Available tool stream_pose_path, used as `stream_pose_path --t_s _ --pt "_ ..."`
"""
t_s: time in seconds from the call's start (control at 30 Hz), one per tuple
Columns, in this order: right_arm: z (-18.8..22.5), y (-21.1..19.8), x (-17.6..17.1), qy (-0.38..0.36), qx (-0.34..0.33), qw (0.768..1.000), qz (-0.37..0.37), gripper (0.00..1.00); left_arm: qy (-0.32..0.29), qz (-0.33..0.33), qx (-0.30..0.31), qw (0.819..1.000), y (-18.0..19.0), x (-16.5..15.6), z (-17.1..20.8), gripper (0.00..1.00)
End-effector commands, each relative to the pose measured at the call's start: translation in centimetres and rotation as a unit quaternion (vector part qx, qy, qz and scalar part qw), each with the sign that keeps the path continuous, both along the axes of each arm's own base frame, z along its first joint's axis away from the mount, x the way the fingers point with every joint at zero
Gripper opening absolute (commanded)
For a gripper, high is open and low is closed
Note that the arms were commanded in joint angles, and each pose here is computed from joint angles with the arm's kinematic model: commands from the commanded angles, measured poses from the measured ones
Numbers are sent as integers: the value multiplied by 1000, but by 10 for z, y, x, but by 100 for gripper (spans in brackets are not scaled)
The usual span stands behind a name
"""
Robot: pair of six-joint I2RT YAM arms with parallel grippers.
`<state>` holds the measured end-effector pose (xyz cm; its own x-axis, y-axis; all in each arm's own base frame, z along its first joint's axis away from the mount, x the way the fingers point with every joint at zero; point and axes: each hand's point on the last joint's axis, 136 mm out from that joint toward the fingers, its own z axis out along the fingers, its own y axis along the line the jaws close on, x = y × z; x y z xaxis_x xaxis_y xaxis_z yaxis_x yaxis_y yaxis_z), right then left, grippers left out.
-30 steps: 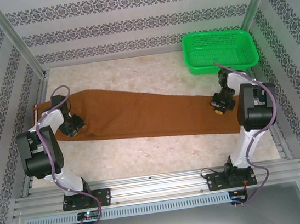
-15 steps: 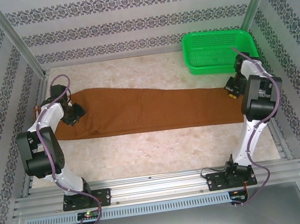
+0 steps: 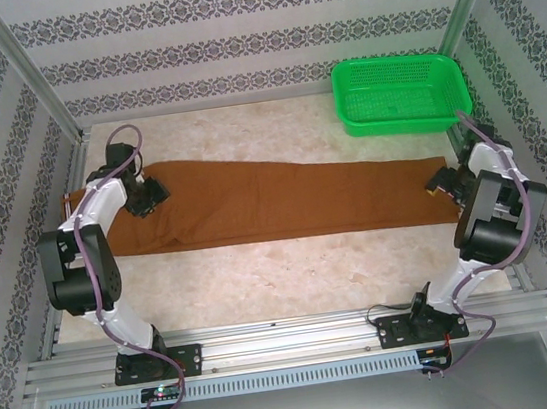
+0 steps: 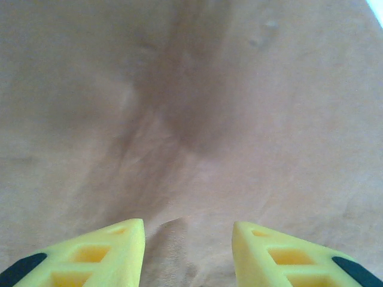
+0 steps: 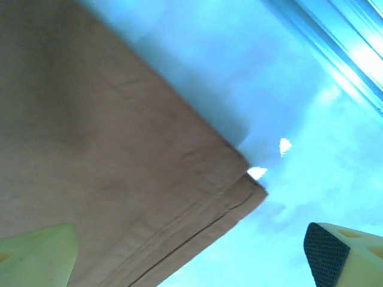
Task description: Roll up the long pants
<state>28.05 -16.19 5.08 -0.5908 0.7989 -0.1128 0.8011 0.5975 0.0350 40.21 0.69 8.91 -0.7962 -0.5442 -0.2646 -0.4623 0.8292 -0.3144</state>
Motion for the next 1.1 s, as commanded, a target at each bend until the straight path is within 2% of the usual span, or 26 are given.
stream_pose_path --t_s 0.0,0.33,0.37,0.43,0.47,0.5,0.67,0.9,1.0,1.07 --pt "-5 -2 11 -21 10 1000 -2 98 -1 -20 13 1000 -6 5 6 43" --pt "-42 1 15 3 41 999 -12 98 9 -24 28 999 -3 1 4 42" --pt "-41 2 16 -1 41 999 -11 96 7 -24 29 999 -3 1 5 42" --pt "-41 1 19 -8 45 999 -12 85 6 -25 31 999 -2 3 5 42" --pt "-41 1 21 -10 50 999 -12 65 8 -24 32 999 -2 3 4 42" --pt "-42 1 22 -12 53 998 -13 1 9 -25 32 999 -2 3 2 41" --pt "-34 -14 17 -16 24 999 -34 0 13 -24 29 999 -3 3 -3 40" --pt "27 -48 21 -67 -89 992 -59 0 15 -25 18 999 -11 1 -10 40" --pt "43 -32 40 -94 -97 990 -30 0 16 -26 8 999 -19 -1 -17 40" --pt "52 -1 60 -114 -96 989 15 0 19 -29 5 999 -23 -3 -20 40"
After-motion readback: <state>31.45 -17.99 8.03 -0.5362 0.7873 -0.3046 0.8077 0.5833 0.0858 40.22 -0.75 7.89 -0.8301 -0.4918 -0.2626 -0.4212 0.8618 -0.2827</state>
